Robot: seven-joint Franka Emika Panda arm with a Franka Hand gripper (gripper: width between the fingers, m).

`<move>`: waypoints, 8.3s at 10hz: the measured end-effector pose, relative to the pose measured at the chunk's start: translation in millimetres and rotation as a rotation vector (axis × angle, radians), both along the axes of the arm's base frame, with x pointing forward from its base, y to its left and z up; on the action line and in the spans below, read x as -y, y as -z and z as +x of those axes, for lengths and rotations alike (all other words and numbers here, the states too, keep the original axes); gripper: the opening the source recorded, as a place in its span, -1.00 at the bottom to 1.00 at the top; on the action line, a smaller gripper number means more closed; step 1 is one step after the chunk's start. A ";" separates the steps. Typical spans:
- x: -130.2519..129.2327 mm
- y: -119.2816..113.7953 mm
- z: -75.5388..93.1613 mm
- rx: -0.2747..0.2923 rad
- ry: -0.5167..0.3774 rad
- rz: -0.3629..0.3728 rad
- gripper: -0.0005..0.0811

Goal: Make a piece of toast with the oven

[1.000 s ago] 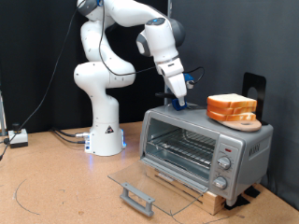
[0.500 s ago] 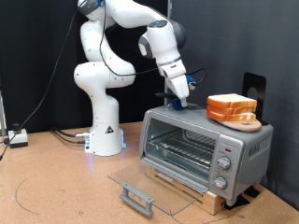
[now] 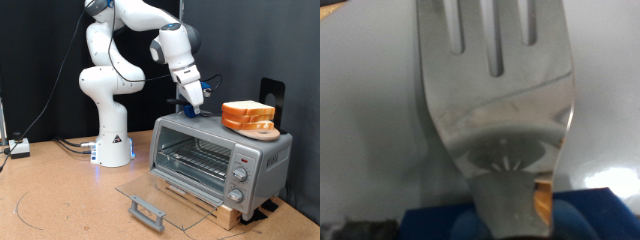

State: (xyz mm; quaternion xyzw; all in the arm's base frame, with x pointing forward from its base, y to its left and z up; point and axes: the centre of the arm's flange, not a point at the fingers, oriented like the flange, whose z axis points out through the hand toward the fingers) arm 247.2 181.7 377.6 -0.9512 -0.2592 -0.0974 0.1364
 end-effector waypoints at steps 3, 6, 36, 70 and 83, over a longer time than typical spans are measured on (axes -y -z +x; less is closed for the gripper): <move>-0.7 -0.1 0.4 0.000 0.008 -0.002 0.16; 0.9 0.9 1.9 0.007 0.012 -0.008 0.16; 21.9 -9.5 9.0 -0.011 -0.021 0.130 -0.02; 183.2 -49.2 73.9 -0.022 0.134 0.015 -0.02; 114.3 -57.1 99.8 -0.070 0.201 0.076 -0.02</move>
